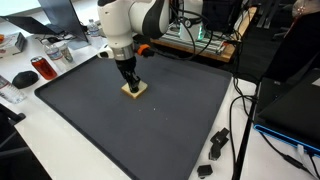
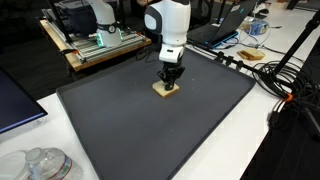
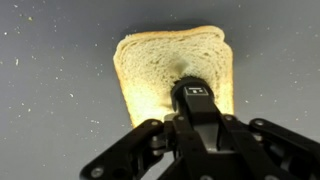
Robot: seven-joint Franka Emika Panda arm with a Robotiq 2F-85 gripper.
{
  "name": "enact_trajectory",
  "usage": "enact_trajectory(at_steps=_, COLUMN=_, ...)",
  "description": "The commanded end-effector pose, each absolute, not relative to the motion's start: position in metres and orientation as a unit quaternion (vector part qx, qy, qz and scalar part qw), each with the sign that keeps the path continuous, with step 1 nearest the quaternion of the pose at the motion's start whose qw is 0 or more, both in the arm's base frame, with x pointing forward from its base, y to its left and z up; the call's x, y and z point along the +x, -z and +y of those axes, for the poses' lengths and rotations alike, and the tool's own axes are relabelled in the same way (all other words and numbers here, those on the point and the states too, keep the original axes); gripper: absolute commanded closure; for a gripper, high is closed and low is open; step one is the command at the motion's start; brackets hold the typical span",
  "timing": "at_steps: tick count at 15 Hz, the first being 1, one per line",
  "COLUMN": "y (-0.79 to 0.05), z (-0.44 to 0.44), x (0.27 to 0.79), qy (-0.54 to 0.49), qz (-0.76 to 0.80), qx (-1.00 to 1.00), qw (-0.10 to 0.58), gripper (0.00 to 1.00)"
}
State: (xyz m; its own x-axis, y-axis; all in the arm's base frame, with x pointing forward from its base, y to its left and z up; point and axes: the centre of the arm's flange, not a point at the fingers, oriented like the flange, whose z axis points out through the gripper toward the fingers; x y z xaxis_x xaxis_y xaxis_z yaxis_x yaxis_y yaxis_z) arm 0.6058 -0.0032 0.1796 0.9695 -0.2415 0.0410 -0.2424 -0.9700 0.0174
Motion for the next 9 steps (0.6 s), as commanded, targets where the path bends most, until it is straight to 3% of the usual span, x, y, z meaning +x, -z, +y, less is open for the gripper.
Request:
enact_trajectory(at_steps=1, y=-0.1796, z=-0.0038, x=0.6058, qy=-0.019, qz=-0.123, qx=0.992, qw=0.010, gripper=0.78)
enact_trajectory(at_steps=4, y=-0.1796, z=-0.0041, x=0.6058, qy=-0.019, qz=-0.123, qx=0.992, qw=0.009, gripper=0.78)
enact_trajectory(at_steps=5, y=-0.1796, z=-0.0041, x=0.6058, qy=-0.019, qz=-0.123, qx=0.992, qw=0.009, gripper=0.95)
enact_trajectory(at_steps=9, y=-0.1719, z=0.0034, x=0.6050, qy=-0.053, qz=-0.119, qx=0.991, qw=0.023, gripper=0.95)
